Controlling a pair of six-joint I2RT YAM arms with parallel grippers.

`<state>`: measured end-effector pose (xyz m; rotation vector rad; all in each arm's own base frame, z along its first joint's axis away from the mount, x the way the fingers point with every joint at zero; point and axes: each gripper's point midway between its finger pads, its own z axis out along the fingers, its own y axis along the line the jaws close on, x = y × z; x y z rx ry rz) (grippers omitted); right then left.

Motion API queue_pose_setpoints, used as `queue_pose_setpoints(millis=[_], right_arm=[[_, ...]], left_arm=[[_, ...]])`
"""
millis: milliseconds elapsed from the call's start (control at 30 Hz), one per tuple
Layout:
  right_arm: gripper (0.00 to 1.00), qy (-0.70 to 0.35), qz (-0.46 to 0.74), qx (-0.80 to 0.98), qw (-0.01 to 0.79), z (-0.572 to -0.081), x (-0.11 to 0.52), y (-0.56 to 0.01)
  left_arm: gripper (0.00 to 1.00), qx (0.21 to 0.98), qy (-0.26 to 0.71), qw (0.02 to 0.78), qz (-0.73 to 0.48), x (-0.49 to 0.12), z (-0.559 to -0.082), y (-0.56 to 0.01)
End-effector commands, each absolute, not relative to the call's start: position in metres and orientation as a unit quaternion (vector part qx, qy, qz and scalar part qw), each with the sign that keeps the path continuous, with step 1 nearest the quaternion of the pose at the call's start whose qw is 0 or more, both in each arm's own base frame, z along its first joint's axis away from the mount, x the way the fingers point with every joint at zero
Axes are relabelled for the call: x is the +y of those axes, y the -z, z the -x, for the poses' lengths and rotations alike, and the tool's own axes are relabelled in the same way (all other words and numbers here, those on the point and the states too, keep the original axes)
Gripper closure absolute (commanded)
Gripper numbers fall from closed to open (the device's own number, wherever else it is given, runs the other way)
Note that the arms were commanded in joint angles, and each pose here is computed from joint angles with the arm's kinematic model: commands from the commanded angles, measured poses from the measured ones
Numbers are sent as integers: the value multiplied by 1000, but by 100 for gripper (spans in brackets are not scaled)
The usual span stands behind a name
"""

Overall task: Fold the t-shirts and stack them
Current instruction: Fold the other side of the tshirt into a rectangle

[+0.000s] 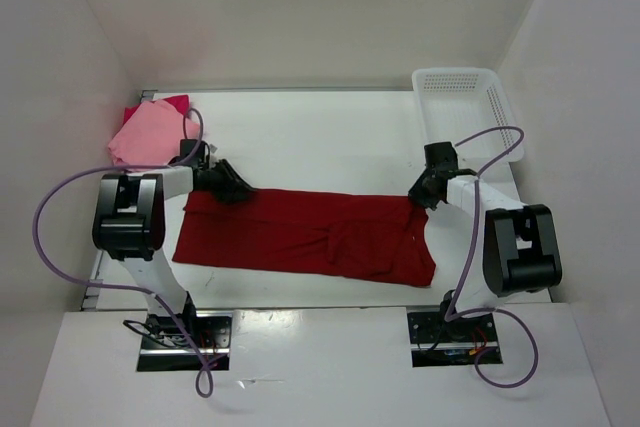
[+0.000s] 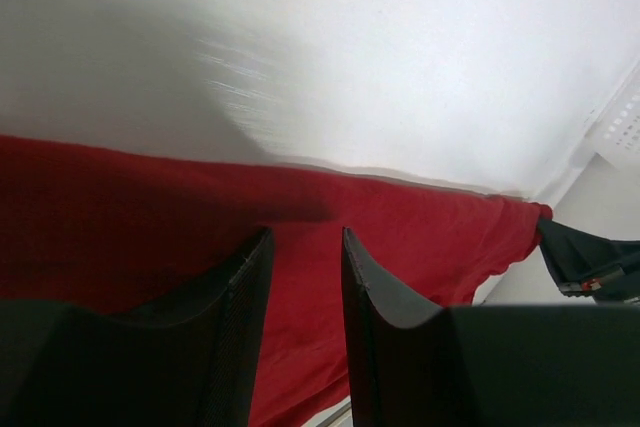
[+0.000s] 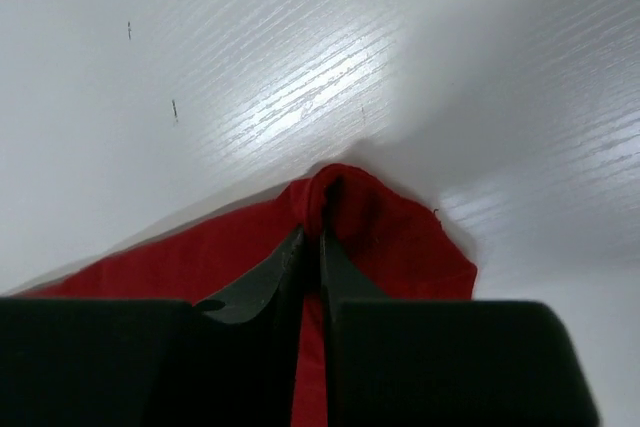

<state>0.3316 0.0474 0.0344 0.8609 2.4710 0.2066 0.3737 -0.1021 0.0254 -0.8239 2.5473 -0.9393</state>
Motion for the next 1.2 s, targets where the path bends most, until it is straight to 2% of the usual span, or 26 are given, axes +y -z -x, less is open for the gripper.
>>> queue_pose_setpoints(millis=[0, 67, 200, 333, 500, 533, 567, 633, 767, 867, 900, 933, 967, 1000, 1100, 1167], right_arm=[[89, -72, -313, 898, 302, -355, 44, -52], [95, -55, -325, 894, 303, -352, 37, -53], [96, -28, -346, 883, 316, -340, 23, -60], [80, -20, -353, 891, 285, -327, 22, -43], [71, -40, -351, 900, 257, -321, 32, -31], [69, -48, -350, 895, 273, -324, 33, -43], [61, -58, -349, 891, 283, -327, 35, -54], [53, -83, -346, 878, 321, -335, 37, -90], [50, -121, -332, 863, 361, -339, 47, -139], [44, -142, -308, 869, 361, -329, 69, -149], [44, -152, -301, 876, 345, -320, 78, -139], [45, -171, -291, 879, 337, -314, 95, -136], [52, -185, -284, 882, 328, -308, 106, -131], [70, -197, -278, 891, 300, -293, 118, -114], [100, -213, -262, 906, 255, -269, 153, -85], [100, -219, -246, 915, 235, -258, 173, -74]], left_arm=[[59, 885, 327, 145, 299, -95, -371, -16], [59, 880, 323, 147, 317, -81, -373, -13], [63, 871, 308, 156, 350, -54, -377, -8], [63, 858, 298, 157, 387, -30, -376, -4], [62, 848, 309, 169, 397, -22, -376, -16], [60, 846, 317, 171, 392, -24, -377, -21], [58, 845, 326, 190, 378, -24, -383, -36], [52, 844, 344, 206, 356, -34, -388, -56], [49, 854, 355, 248, 289, -64, -391, -105], [49, 860, 363, 271, 235, -89, -388, -133], [52, 863, 366, 278, 209, -101, -387, -140], [54, 864, 368, 283, 195, -107, -383, -147], [58, 864, 370, 288, 181, -113, -381, -151], [66, 869, 371, 285, 161, -122, -375, -153], [76, 877, 366, 283, 128, -136, -359, -156], [79, 880, 361, 283, 122, -138, -350, -159]])
